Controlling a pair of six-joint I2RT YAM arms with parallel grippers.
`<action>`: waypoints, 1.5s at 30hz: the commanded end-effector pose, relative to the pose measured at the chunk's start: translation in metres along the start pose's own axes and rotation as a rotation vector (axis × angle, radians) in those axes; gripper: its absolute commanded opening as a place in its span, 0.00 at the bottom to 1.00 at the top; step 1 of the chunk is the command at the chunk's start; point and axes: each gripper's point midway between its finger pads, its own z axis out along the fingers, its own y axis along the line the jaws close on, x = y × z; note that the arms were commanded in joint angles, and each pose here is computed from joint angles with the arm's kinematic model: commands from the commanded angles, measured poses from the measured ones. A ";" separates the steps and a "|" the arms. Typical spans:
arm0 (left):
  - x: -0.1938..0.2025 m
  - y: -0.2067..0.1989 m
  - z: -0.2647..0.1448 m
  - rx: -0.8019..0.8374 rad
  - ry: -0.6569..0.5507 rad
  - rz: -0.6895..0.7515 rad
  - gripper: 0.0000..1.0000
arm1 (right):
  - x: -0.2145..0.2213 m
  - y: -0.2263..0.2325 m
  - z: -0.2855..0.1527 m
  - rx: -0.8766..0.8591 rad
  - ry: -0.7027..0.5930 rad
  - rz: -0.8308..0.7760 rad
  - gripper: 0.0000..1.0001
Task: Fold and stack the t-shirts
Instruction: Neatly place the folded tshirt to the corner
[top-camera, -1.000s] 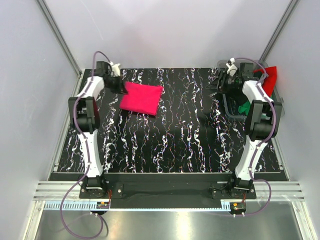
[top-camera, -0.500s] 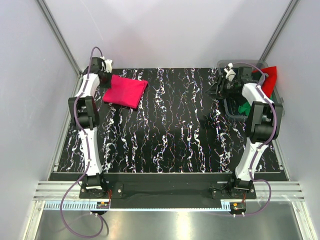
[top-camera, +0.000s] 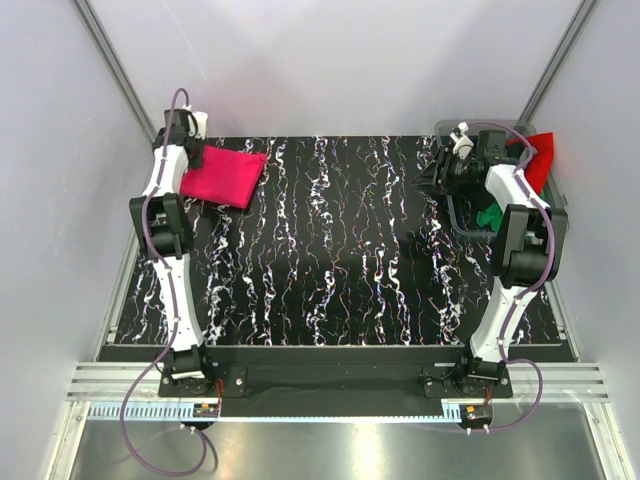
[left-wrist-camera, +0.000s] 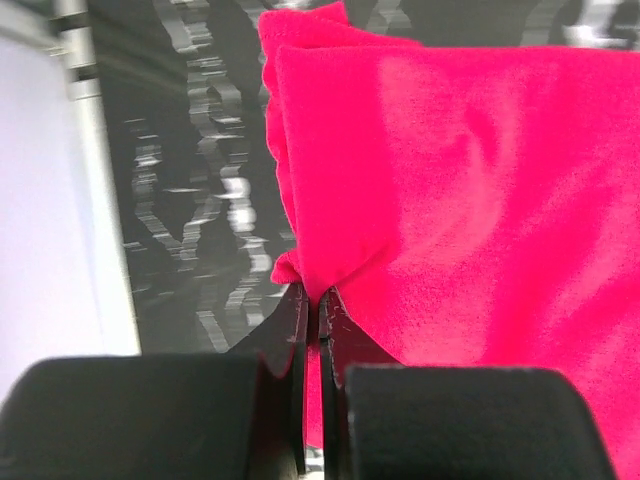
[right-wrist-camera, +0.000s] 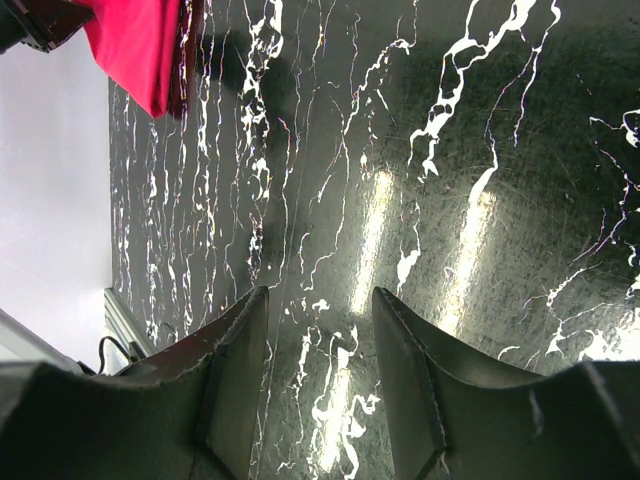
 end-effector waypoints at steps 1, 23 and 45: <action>-0.020 0.051 -0.004 -0.144 -0.071 0.004 0.00 | -0.021 0.023 -0.017 -0.001 -0.057 -0.054 0.53; 0.010 0.117 0.015 -0.310 -0.027 -0.006 0.00 | 0.004 0.034 -0.015 0.027 -0.020 -0.089 0.53; -0.026 0.118 -0.048 -0.339 -0.081 -0.028 0.57 | 0.008 0.042 0.005 0.018 0.013 -0.123 0.54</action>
